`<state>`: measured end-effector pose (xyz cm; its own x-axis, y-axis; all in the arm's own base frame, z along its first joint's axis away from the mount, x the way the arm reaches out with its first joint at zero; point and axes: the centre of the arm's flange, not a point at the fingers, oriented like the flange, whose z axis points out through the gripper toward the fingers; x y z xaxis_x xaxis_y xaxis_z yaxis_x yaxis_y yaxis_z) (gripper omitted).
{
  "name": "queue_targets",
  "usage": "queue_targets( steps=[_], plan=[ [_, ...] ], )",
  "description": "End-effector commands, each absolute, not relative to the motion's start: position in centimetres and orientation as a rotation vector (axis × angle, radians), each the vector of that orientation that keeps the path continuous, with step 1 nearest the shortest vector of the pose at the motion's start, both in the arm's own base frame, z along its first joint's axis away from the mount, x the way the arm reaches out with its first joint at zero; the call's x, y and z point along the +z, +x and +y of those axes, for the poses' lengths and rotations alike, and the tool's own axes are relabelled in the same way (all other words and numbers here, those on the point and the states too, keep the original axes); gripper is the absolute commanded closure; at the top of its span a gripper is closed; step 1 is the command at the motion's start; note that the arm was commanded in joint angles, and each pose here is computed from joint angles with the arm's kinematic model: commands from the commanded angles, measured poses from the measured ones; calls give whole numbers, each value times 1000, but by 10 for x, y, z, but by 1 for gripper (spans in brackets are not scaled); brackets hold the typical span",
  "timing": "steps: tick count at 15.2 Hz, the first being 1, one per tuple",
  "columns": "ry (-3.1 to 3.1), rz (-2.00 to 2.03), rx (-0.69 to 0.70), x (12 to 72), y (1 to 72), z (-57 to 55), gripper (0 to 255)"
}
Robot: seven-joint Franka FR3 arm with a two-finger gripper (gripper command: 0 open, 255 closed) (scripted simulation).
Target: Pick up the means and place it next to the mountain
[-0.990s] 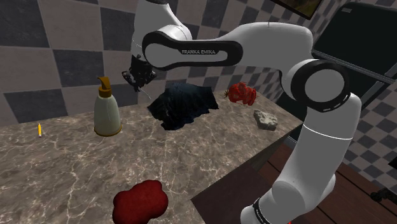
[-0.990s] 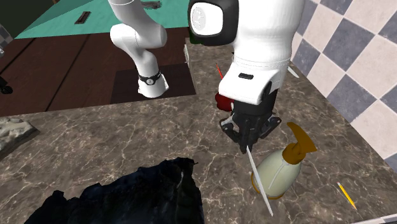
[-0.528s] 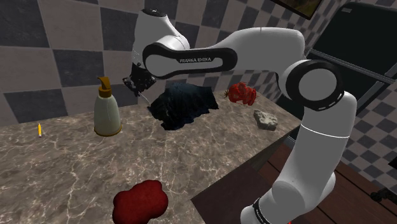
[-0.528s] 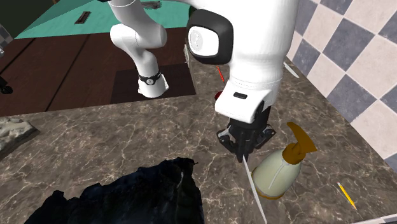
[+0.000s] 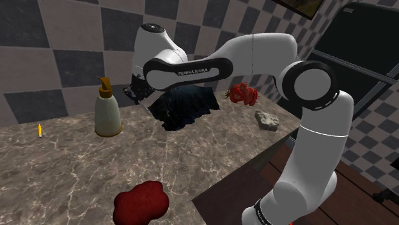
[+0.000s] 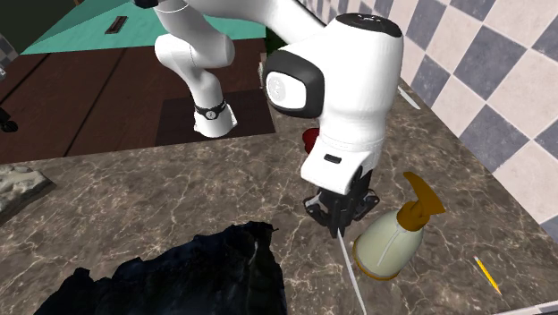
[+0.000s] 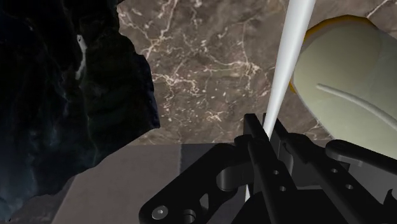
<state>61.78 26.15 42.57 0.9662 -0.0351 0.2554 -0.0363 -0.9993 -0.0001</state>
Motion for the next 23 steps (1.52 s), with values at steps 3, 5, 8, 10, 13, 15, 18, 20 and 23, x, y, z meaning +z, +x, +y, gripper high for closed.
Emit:
queue_targets(
  steps=[3, 5, 8, 10, 13, 15, 18, 20, 23],
  plan=[
    [3111, -56, 404, 404, 618, 261, 255],
    [3111, -56, 404, 393, 618, 261, 255],
    [3111, -56, 404, 377, 618, 261, 255],
    [3111, -56, 404, 367, 618, 261, 255],
    [3111, -56, 404, 351, 618, 261, 255],
    [3111, -56, 404, 340, 618, 261, 255],
    [3111, -56, 404, 324, 618, 261, 255],
    [3111, -56, 404, 314, 618, 261, 255],
    [3111, -56, 404, 305, 618, 261, 255]
  ],
)
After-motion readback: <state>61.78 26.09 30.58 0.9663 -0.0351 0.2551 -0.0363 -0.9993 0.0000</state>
